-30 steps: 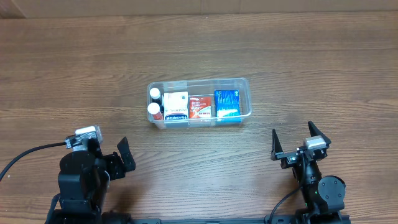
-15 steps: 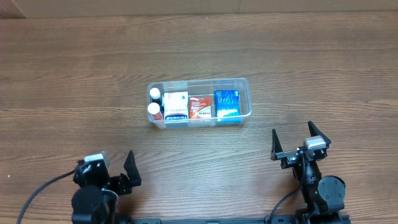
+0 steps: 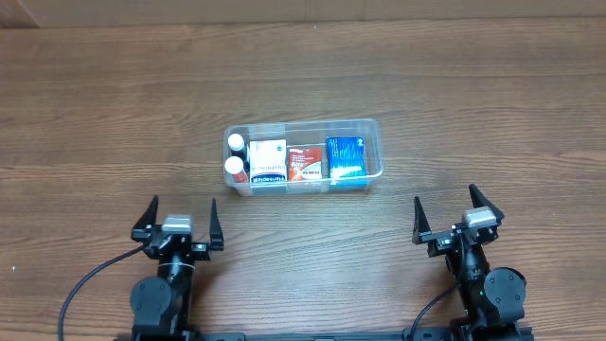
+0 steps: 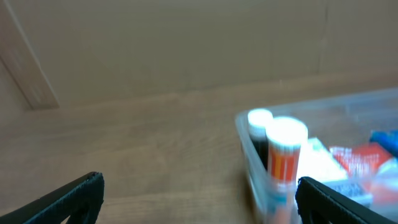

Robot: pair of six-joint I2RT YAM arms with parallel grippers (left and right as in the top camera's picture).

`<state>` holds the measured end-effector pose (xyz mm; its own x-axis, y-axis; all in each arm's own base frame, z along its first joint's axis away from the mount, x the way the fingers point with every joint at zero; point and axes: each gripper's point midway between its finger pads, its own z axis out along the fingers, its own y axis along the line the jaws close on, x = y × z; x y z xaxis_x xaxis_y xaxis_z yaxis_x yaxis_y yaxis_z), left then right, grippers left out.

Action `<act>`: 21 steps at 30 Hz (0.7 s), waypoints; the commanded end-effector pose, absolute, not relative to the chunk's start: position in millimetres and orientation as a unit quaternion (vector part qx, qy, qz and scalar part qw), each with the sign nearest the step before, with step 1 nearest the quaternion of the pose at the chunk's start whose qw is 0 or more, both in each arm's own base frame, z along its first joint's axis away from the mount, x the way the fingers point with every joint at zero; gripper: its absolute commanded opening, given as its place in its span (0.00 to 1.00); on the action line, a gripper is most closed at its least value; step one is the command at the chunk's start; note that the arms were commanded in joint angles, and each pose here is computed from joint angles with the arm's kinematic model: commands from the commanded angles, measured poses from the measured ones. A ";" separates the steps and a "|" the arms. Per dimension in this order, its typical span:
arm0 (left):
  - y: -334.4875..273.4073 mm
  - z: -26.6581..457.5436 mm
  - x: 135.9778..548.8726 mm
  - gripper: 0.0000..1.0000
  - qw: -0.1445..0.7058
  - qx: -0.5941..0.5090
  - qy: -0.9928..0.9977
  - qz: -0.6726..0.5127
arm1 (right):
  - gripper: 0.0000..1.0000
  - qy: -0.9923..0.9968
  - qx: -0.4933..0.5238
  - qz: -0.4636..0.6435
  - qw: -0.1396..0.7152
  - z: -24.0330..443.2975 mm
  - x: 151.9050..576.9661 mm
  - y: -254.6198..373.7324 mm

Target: Pack container

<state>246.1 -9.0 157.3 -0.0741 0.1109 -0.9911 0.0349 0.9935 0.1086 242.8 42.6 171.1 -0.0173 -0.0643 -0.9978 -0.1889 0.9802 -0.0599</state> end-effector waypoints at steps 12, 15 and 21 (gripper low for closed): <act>-14.9 155.9 245.7 1.00 0.678 0.087 0.728 0.039 | 1.00 0.709 -0.090 0.046 0.698 170.5 242.6 43.2; -14.9 155.8 245.7 1.00 0.678 0.087 0.729 0.039 | 1.00 0.709 -0.090 0.046 0.698 170.5 242.6 43.2; -14.9 155.7 245.7 1.00 0.678 0.087 0.729 0.039 | 1.00 0.709 -0.090 0.046 0.698 170.6 242.6 43.2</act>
